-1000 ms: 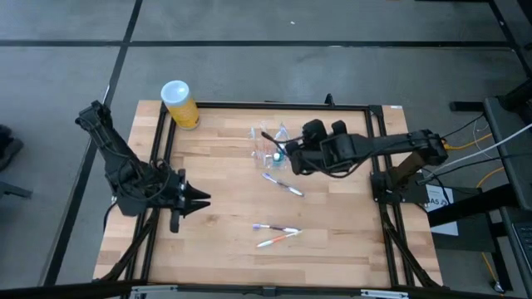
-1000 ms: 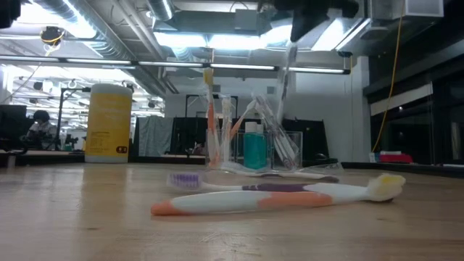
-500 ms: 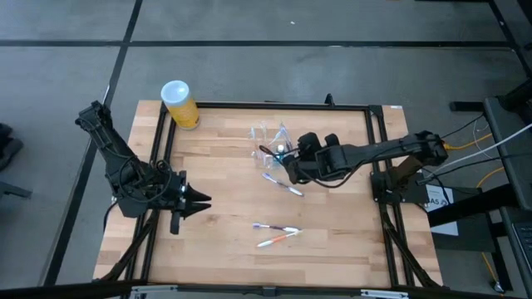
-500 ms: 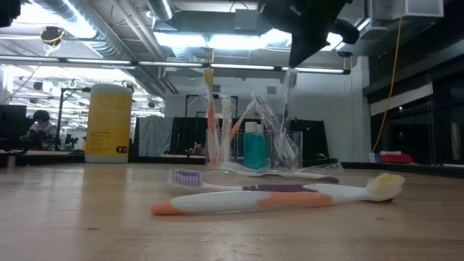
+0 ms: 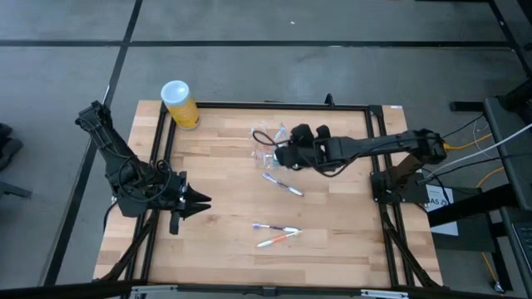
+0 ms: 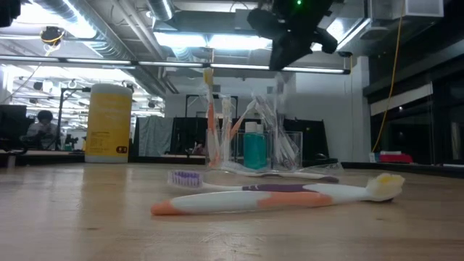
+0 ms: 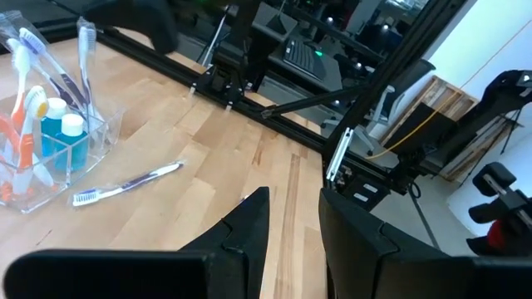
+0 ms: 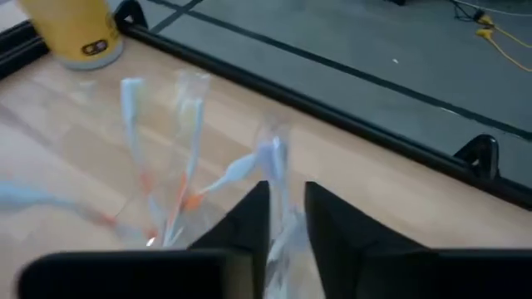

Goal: Pick & Place toothbrushing station
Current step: Put the violet toothbrush into the transparent organizer

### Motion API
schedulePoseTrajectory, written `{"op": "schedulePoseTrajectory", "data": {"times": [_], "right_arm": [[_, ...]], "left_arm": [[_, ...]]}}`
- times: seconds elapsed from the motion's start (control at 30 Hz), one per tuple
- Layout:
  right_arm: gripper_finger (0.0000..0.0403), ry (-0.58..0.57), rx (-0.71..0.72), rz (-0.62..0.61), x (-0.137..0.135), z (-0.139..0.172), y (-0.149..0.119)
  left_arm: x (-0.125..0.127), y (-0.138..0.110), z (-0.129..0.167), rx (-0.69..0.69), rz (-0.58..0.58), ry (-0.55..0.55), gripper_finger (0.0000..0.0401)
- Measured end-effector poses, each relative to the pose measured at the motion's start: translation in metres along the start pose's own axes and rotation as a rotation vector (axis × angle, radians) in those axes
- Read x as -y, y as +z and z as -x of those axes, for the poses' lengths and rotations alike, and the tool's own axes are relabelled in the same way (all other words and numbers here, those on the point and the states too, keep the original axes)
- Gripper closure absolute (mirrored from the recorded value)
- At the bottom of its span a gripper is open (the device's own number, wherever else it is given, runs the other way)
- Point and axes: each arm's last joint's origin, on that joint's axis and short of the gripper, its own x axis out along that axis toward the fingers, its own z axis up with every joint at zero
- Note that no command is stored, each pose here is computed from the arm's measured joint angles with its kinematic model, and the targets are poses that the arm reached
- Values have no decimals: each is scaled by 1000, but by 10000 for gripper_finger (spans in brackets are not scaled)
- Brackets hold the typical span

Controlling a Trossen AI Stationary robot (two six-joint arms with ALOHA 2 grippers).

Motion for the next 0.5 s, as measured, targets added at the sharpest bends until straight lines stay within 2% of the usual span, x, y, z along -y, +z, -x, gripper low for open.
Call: {"op": "schedulePoseTrajectory", "data": {"times": [0.2, 0.33, 0.5], "right_arm": [[256, 14, -18, -42, 5, -7, 20], [230, 134, -70, -53, -3, 8, 26], [236, 276, -240, -51, -22, 40, -12]], "left_arm": [[0, 0, 0, 1, -2, 1, 299], [0, 0, 0, 5, -16, 6, 299], [0, 0, 0, 7, -38, 10, 299]]}}
